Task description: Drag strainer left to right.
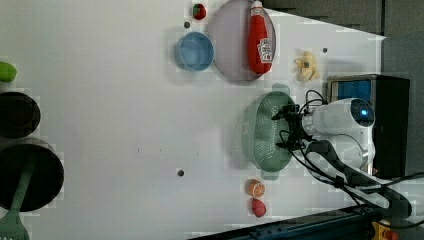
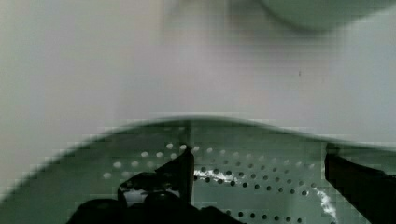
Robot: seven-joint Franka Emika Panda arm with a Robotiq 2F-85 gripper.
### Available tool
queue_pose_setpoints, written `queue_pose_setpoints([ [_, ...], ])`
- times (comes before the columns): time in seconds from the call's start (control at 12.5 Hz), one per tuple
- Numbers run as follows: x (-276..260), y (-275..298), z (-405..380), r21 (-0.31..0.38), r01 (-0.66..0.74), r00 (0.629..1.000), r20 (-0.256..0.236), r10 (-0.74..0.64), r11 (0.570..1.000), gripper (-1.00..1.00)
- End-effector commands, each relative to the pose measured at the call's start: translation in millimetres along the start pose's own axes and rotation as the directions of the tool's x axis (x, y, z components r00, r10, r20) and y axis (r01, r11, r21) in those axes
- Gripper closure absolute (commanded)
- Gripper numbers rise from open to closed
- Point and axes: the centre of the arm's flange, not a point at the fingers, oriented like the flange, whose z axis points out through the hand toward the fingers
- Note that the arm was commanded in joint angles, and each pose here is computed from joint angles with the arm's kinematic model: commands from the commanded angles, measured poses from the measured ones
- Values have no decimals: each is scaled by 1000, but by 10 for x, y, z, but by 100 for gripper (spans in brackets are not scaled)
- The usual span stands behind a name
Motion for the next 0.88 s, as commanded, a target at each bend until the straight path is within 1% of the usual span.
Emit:
queue_pose_setpoints([
  [0.08,424,-78,-109,33,-1,1000,-11,1,999,-100],
  [0.32,548,-58,-89,28,-21,1000,-17,21,999,-100],
  [0.48,457,-77,-138,37,7,1000,-14,-6,999,-100],
  [0.64,303,-93,-394,80,115,993,-16,-114,990,-100],
  [0.72,234,-76,-606,111,189,982,-26,-187,976,-100],
  [0.88,174,20,-1133,150,320,948,-55,-315,936,-100],
])
